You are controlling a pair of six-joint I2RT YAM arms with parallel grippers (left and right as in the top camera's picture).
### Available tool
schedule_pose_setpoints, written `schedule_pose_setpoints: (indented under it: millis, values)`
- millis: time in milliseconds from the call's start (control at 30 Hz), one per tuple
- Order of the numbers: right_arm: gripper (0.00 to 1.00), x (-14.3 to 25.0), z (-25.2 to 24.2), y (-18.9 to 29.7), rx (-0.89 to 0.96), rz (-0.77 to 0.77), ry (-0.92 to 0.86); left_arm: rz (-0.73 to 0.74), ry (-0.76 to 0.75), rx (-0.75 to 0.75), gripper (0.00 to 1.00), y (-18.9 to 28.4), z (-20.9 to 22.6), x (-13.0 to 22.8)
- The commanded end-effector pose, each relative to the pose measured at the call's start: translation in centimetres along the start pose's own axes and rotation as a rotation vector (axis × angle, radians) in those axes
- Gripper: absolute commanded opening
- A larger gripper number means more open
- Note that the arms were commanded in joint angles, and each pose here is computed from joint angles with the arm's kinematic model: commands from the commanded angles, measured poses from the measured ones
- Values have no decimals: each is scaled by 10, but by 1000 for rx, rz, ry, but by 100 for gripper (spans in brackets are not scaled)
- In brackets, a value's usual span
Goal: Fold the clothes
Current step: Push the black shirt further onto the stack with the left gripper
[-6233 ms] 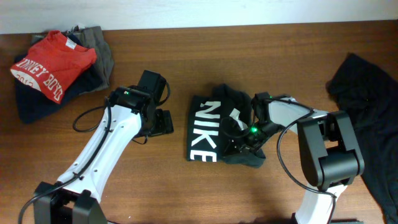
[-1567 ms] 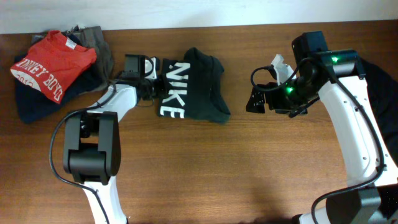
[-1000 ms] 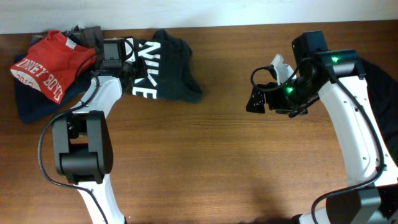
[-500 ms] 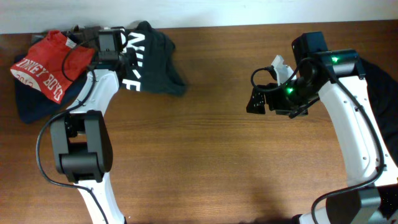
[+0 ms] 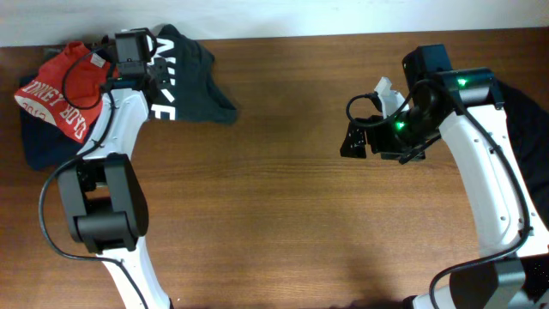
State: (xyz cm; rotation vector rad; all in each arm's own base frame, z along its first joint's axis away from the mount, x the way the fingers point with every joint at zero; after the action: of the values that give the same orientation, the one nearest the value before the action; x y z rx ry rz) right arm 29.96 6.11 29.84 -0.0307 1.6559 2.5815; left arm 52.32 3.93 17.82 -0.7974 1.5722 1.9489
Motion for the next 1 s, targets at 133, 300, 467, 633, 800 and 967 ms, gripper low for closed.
schedule_pose_setpoints:
  millis: [133,300,467,633,800,967]
  values:
    - [99,3,-3,2,13,-4,-15,-67,1,-29,3,14,11,-32]
    - [99,3,-3,2,13,-1,-16,-82,-7,-90,3,20,22,-42]
    - [99,4,-3,2,14,3,-18,-77,11,-119,3,18,38,-40]
    - [99,4,-3,2,14,5,-19,-76,41,-151,3,16,62,-38]
    - [99,4,-3,2,15,5,-19,-90,4,-160,3,19,67,-45]
    - [99,5,-3,2,15,6,-20,-120,13,-175,3,27,72,-56]
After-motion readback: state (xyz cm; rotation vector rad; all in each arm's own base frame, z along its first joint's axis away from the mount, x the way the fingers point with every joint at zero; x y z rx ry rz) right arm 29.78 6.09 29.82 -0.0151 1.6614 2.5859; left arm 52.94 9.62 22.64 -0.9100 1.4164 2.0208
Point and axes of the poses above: each gripper's point midway between its finger pads, its own y axis back along the fingers, its own z axis along the line the jaws close on, x = y × z, the point moved 9 cm from there along y, back along the fingers, and after that the axes turned 6 degrees about -y, right-handed, at the moved point
